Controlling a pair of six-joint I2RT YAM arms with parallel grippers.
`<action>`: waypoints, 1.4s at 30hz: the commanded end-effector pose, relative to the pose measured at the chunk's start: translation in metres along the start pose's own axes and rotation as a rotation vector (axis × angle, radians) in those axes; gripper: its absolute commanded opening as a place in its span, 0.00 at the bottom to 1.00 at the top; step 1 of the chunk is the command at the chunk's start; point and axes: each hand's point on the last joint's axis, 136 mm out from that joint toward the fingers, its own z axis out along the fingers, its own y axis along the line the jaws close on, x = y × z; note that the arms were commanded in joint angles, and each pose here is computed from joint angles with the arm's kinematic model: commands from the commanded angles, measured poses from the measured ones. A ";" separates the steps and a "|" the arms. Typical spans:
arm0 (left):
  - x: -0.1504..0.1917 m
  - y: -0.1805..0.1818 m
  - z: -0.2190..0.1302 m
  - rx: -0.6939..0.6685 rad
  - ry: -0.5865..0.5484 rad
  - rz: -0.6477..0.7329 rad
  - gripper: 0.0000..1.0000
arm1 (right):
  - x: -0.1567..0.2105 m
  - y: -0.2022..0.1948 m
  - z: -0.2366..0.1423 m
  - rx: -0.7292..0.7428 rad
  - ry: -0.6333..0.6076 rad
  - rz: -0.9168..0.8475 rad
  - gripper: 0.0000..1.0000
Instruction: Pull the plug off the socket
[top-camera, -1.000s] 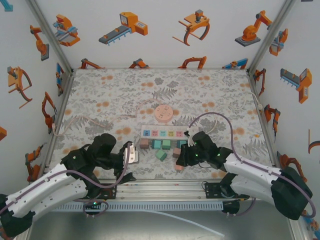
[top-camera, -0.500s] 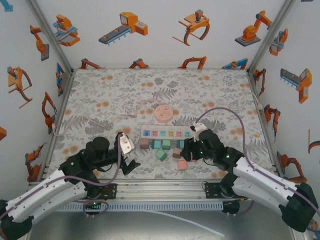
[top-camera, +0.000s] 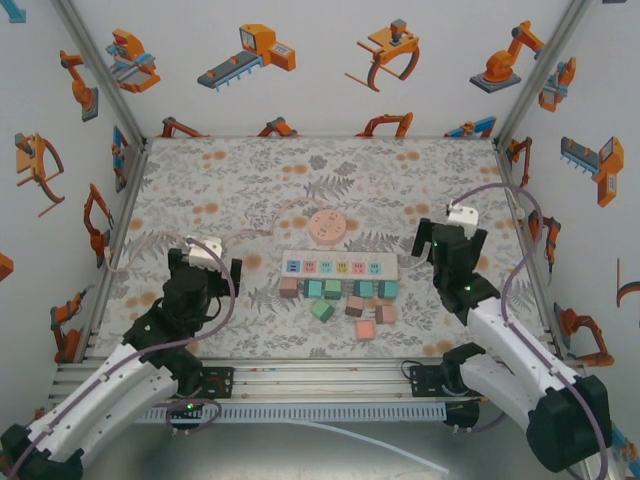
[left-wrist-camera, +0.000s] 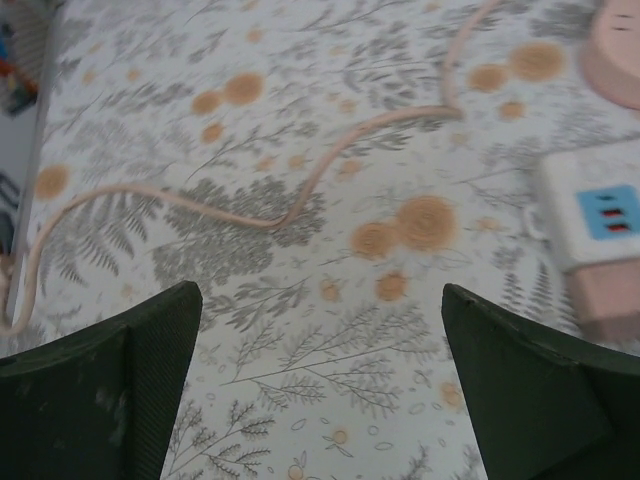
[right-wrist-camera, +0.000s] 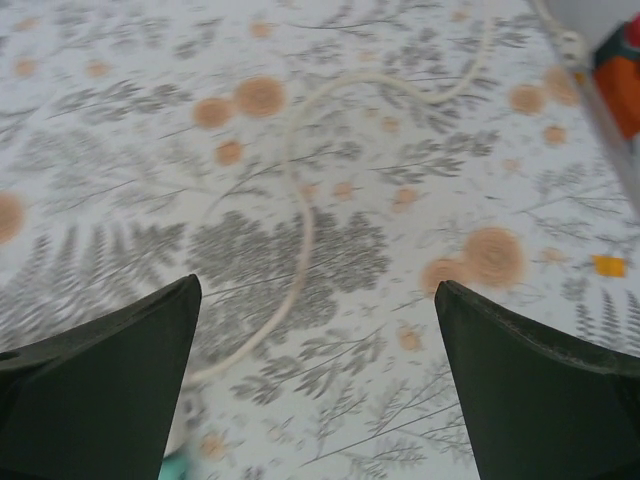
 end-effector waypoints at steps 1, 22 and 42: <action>0.009 0.035 0.017 -0.182 -0.044 -0.172 0.97 | -0.009 -0.026 0.017 0.155 -0.079 -0.024 0.94; 0.053 0.087 0.072 -0.357 0.023 -0.157 0.97 | 0.050 -0.023 0.112 -0.065 -0.038 -0.029 0.99; 0.066 0.087 0.170 -0.181 0.111 -0.257 0.97 | 0.050 -0.036 0.113 0.008 -0.062 -0.002 0.99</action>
